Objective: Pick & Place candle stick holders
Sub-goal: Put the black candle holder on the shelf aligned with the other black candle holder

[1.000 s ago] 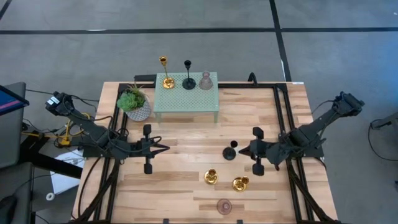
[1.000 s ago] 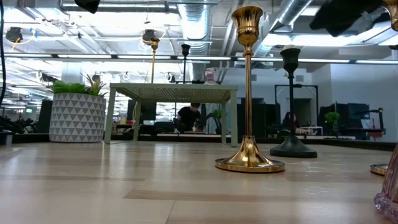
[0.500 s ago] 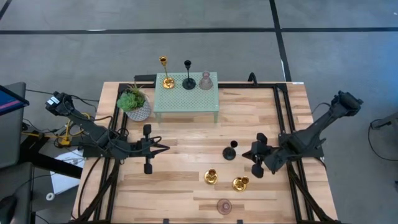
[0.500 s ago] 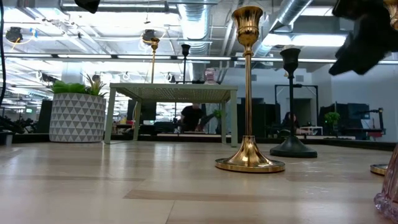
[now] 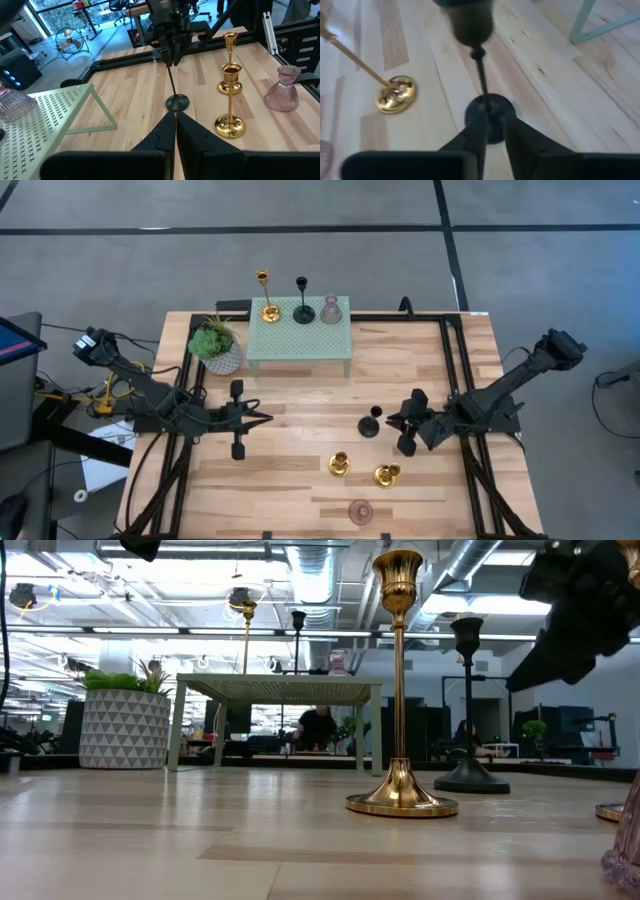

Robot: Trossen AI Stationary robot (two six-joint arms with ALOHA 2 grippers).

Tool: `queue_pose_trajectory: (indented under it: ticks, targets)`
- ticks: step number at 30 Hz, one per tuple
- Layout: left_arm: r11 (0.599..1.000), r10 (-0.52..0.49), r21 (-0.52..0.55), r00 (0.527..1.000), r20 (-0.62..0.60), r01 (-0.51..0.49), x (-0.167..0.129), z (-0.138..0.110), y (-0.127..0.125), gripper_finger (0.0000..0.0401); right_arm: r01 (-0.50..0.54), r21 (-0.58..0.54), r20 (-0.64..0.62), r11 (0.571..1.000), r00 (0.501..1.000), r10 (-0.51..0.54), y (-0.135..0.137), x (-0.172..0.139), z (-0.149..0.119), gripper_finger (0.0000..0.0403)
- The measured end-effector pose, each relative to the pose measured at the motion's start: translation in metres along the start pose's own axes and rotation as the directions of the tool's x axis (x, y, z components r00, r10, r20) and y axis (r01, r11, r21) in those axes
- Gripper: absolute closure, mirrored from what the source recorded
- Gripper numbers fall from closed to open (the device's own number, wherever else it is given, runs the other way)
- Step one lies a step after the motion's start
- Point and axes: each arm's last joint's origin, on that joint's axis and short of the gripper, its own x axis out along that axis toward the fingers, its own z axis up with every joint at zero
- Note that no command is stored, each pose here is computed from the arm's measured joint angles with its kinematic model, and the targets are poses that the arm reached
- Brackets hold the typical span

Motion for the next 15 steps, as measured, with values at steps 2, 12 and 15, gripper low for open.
queue_pose_trajectory:
  ticks: [2,12,15]
  targets:
    - [1.0,0.0,0.0,1.0,0.0,0.0,0.0,0.0,0.0,0.0387,-0.005,0.009,0.008,1.0,1.0,0.005,-0.001,0.002,-0.002,0.032]
    - [1.0,0.0,0.001,1.0,-0.001,0.0,0.0,0.0,0.0,0.0387,-0.053,0.035,0.024,0.998,0.998,0.052,-0.004,0.012,-0.015,0.0252]
    - [1.0,0.0,0.001,1.0,-0.001,0.0,0.0,0.0,0.0,0.0387,-0.057,0.036,0.035,0.998,0.998,0.056,-0.001,0.018,-0.017,0.0249]
